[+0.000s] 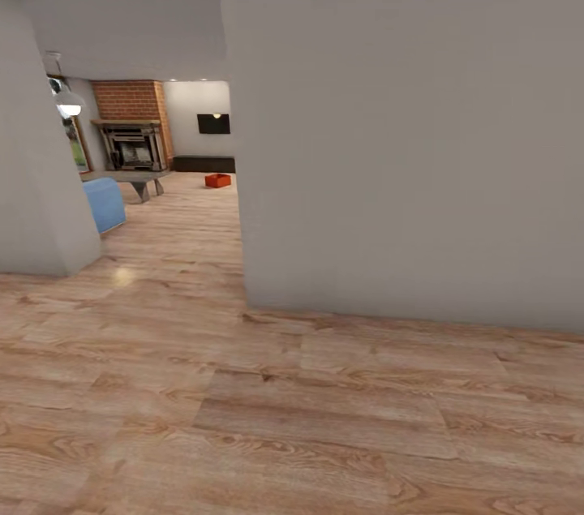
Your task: Move the two storage containers from the living room to the garage. In the garage, place one container on the floor and stack the other container on top of it (either order is fine).
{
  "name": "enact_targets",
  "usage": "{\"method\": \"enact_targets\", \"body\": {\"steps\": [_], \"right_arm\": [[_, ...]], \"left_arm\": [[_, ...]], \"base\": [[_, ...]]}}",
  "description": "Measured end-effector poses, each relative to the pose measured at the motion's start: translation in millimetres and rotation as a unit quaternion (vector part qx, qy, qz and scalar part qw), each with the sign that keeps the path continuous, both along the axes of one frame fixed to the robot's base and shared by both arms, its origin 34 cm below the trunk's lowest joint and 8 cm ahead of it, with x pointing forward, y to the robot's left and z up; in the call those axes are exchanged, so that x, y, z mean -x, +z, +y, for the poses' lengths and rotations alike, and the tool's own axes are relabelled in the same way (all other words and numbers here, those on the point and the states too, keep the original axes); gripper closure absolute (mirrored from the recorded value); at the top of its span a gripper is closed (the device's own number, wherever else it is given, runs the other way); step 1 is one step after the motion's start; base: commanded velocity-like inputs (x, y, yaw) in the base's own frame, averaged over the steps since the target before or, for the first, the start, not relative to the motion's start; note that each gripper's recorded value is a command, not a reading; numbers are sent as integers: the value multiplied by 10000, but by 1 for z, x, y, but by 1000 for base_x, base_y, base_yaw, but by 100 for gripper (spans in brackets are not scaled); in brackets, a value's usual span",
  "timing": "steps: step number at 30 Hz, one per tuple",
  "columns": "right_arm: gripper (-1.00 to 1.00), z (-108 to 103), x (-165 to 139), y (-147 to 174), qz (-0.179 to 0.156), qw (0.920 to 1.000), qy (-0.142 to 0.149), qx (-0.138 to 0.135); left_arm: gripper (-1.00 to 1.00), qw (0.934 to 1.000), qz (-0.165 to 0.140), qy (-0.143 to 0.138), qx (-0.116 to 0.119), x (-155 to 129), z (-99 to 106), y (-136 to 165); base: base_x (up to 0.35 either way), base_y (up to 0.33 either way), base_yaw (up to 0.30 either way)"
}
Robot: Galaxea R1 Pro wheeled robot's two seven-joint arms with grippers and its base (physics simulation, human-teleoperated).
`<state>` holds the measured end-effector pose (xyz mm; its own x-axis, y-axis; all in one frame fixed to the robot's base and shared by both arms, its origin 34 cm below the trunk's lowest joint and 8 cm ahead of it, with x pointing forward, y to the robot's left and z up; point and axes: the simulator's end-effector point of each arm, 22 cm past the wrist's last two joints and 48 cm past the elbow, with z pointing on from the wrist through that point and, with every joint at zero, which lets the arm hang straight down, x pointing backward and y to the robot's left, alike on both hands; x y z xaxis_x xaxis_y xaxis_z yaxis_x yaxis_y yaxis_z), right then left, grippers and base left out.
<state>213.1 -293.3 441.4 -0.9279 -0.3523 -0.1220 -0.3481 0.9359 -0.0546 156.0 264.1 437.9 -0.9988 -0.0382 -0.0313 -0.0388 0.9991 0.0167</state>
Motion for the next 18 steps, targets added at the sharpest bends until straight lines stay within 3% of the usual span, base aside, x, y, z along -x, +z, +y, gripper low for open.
{"method": "enact_targets", "body": {"steps": [8, 18], "right_arm": [[-100, 0, 0, 0, 0, 10000, 1, 0], [-100, 0, 0, 0, -7, 10000, 2, -3]], "left_arm": [[-100, 10000, -1, 0, -1, 0, 0, 0], [-100, 10000, -3, 1, -4, 0, 1, 0]], "base": [[321, 0, 22], [321, 0, 242]]}}
